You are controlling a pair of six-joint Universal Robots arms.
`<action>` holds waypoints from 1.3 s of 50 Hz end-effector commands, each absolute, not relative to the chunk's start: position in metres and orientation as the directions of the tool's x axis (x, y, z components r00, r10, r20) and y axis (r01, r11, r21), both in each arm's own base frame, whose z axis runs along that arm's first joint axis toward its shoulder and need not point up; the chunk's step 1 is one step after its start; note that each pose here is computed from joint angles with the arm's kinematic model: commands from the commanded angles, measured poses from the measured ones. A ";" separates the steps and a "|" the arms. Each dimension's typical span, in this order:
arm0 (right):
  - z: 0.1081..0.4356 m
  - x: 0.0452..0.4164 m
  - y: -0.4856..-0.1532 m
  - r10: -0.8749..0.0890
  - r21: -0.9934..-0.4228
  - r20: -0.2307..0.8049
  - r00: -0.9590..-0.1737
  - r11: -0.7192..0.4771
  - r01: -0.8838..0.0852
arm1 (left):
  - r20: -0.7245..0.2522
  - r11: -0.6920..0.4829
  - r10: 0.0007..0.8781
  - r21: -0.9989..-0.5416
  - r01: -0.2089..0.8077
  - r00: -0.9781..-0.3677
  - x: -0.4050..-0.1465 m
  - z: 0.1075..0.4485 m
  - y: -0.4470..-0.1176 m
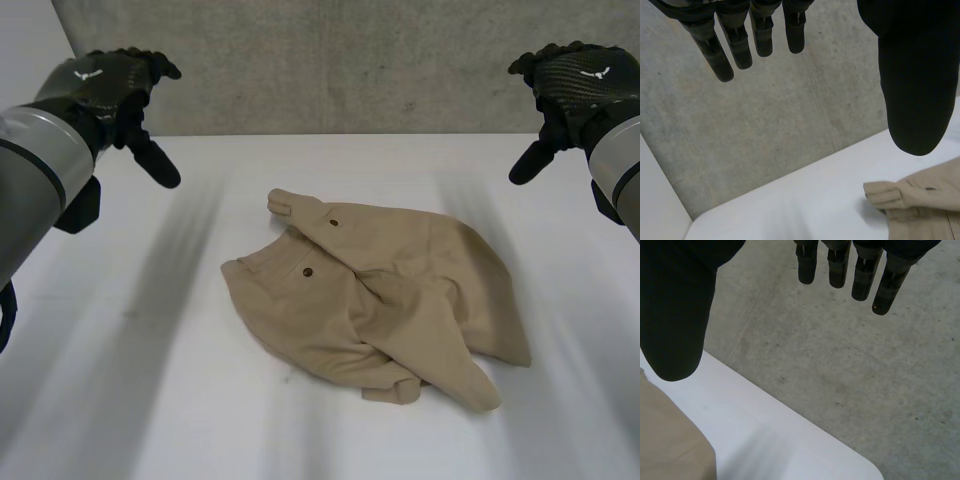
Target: Fold the shorts.
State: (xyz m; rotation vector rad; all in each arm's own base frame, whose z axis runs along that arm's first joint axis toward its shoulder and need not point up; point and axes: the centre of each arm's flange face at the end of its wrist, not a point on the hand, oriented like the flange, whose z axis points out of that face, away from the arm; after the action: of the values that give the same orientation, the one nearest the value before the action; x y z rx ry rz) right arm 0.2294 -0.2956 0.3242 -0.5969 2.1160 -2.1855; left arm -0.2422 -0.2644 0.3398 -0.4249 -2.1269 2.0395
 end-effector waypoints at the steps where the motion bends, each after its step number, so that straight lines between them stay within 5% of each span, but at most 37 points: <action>1: 0.318 0.236 -0.292 -0.357 -0.949 0.313 -0.880 -0.094 -0.300 | -0.116 0.091 0.377 -0.983 0.161 -0.919 -0.253 0.301 -0.276; 11: 0.302 0.240 -0.288 -0.388 -0.893 0.443 -0.808 -0.118 -0.434 | -0.324 0.125 0.572 -0.874 0.470 -0.754 -0.289 0.204 -0.286; 20: 0.294 0.241 -0.289 -0.399 -0.891 0.444 -0.802 -0.099 -0.444 | -0.363 0.128 0.590 -0.840 0.527 -0.721 -0.293 0.153 -0.302; 65: 0.270 0.245 -0.294 -0.428 -0.872 0.460 -0.778 -0.054 -0.486 | -0.395 0.093 0.569 -0.841 0.533 -0.722 -0.297 0.113 -0.335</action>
State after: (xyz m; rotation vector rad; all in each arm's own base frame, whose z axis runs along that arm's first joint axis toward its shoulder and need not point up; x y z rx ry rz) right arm 0.2445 -0.2938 0.2723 -1.0374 2.1847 -2.0604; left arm -0.2965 -0.3331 0.1138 -1.1601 -2.3033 1.7383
